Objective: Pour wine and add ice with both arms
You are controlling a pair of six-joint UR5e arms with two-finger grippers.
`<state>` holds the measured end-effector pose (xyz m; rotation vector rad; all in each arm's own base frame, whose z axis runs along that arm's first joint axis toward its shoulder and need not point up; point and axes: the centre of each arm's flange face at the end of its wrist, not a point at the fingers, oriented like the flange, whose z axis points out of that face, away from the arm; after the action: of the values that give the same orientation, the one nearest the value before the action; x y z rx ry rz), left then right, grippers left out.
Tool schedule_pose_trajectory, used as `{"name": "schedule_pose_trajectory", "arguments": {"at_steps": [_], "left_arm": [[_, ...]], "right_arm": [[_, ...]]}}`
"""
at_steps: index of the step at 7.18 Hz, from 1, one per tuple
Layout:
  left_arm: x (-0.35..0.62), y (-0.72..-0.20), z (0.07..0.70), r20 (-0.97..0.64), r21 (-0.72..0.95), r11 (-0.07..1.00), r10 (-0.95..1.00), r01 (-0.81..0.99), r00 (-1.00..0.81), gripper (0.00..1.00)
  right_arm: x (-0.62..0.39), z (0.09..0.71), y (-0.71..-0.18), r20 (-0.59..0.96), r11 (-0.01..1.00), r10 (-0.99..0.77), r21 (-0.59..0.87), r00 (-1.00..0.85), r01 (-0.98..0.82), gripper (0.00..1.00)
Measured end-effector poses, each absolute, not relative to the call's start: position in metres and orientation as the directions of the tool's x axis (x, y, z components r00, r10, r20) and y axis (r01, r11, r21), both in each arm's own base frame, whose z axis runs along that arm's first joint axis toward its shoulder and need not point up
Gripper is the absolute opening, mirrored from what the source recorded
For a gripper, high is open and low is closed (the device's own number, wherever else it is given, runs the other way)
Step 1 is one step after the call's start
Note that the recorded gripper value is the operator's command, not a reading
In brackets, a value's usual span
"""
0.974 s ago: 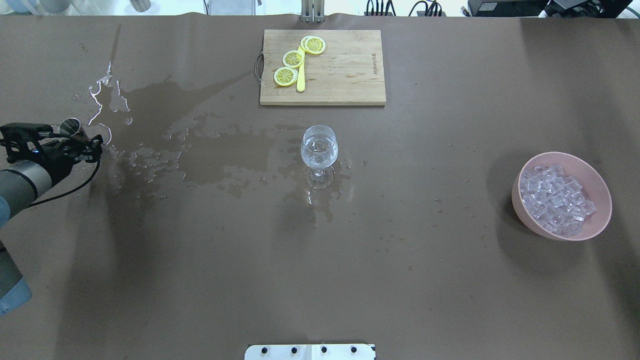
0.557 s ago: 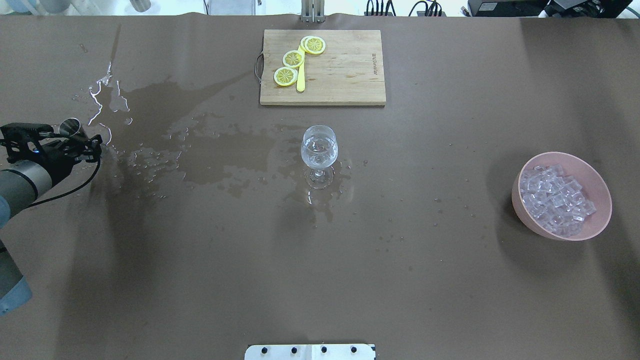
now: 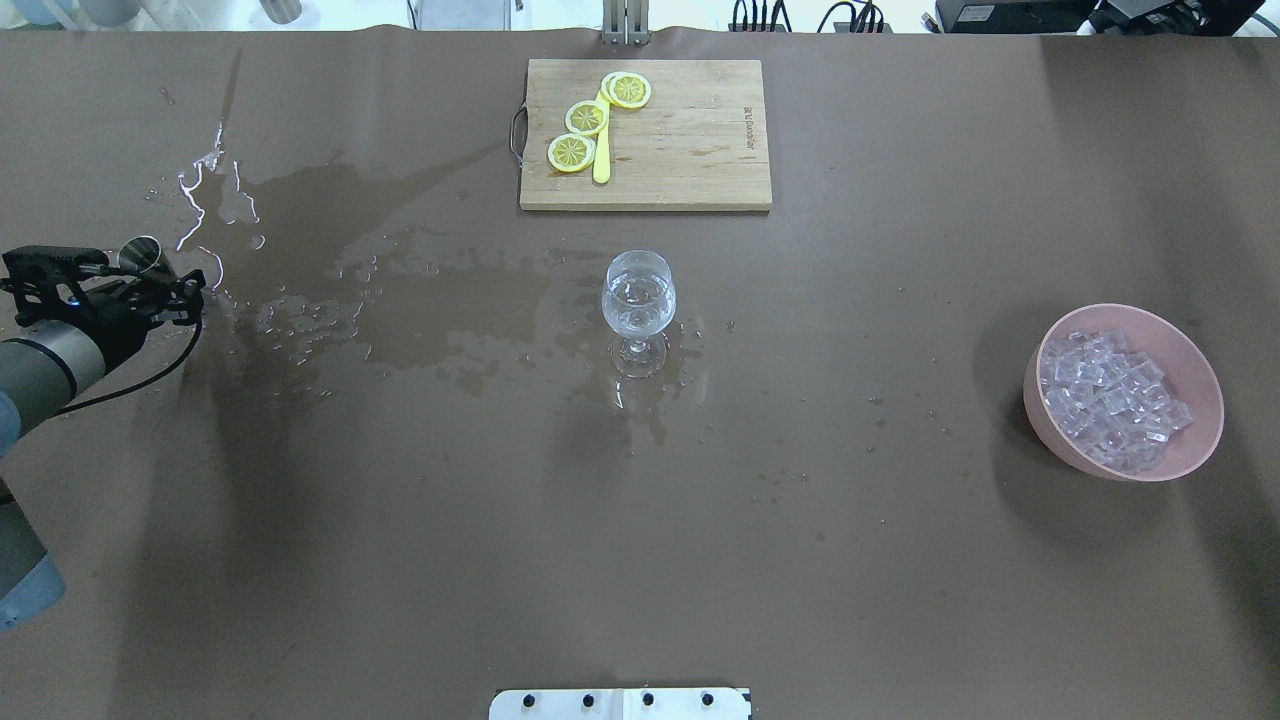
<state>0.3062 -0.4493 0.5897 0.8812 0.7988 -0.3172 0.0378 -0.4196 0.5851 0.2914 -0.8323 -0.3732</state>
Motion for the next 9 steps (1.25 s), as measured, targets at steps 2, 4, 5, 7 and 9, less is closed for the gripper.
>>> {"name": "schedule_pose_trajectory", "arguments": {"at_steps": [2,4,5,7,9], "left_arm": [[0.306,-0.449,0.588,-0.742,0.562,0.61,0.073,0.559,0.667,0.0],[0.305,-0.448,0.581,-0.76,0.559,0.598,0.091,0.575,0.644,0.0],[0.305,-0.448,0.575,-0.771,0.555,0.592,0.104,0.583,0.629,0.0],[0.309,-0.45,0.56,-0.797,0.545,0.582,0.137,0.604,0.588,0.0],[0.314,-0.454,0.548,-0.813,0.536,0.57,0.149,0.623,0.563,0.0]], "right_arm": [[0.038,0.585,-0.42,0.66,0.896,-0.432,0.394,0.615,0.206,1.0],[0.038,0.584,-0.419,0.659,0.895,-0.433,0.395,0.615,0.207,1.0],[0.038,0.584,-0.419,0.659,0.895,-0.434,0.395,0.614,0.207,1.0],[0.038,0.585,-0.419,0.659,0.895,-0.434,0.395,0.614,0.208,1.0],[0.038,0.585,-0.419,0.659,0.895,-0.434,0.395,0.614,0.208,1.0]]}}
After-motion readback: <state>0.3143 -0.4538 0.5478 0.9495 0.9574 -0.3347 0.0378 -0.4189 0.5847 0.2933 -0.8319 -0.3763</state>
